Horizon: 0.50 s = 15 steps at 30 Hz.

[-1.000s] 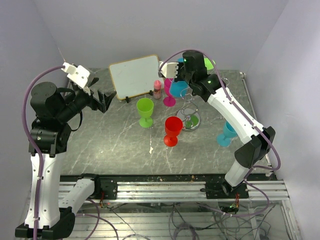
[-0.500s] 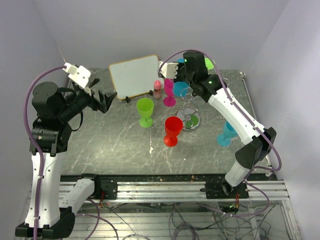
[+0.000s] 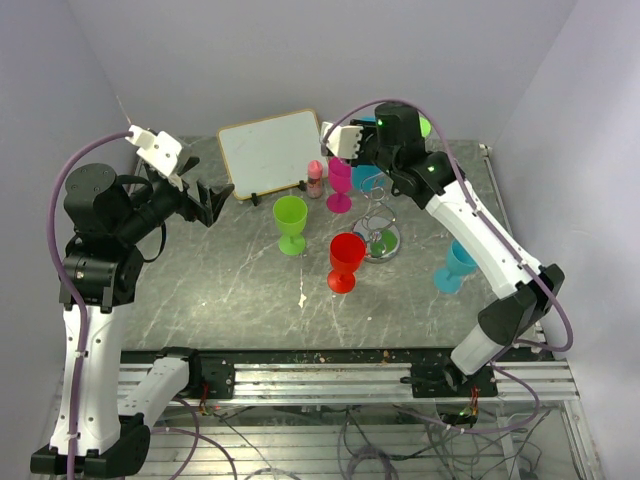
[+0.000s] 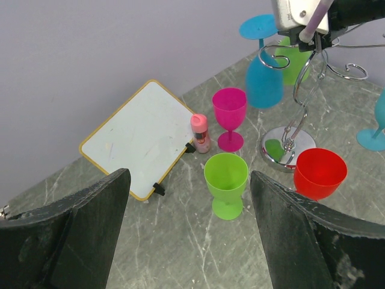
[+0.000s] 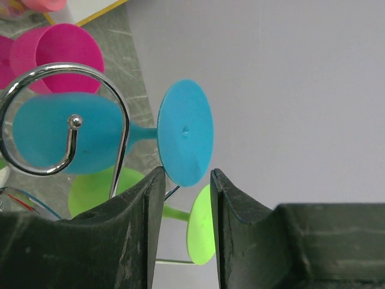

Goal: Place the wine glass upside down on the wine glass rack

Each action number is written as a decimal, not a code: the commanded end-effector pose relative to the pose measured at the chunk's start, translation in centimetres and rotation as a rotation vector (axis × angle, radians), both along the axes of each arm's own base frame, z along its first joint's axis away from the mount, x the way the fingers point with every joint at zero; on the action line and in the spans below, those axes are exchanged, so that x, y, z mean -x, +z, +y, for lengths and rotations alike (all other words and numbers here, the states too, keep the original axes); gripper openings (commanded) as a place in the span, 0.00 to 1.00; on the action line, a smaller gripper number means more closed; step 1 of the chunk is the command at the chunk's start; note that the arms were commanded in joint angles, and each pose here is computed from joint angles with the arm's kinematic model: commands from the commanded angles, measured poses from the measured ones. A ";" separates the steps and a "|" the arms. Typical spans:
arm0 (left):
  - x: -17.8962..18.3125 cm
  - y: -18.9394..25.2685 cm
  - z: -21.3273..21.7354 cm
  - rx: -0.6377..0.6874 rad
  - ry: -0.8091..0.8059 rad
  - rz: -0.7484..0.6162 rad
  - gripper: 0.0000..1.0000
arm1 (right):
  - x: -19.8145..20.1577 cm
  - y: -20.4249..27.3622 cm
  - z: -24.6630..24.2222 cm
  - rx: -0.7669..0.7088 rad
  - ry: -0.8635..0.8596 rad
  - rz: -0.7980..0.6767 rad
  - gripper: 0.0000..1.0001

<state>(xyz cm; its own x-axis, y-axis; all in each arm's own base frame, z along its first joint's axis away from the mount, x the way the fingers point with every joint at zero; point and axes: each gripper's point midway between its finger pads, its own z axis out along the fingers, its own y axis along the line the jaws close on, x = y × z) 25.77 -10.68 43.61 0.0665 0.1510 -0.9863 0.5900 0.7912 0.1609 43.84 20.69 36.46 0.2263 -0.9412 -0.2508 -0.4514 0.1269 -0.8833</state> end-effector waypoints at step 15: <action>-2.1 -3.0 0.8 -0.013 0.052 0.093 0.89 | 3.1 2.3 -0.4 -0.089 0.050 -0.011 0.46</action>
<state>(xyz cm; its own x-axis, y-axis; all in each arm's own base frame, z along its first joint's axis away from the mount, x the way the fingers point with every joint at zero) 26.83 -10.59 42.17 0.0177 0.1556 -0.9877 0.5883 0.7971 0.1361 41.68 20.58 37.69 0.2664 -0.9129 -0.3093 -0.4649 0.1594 -0.8709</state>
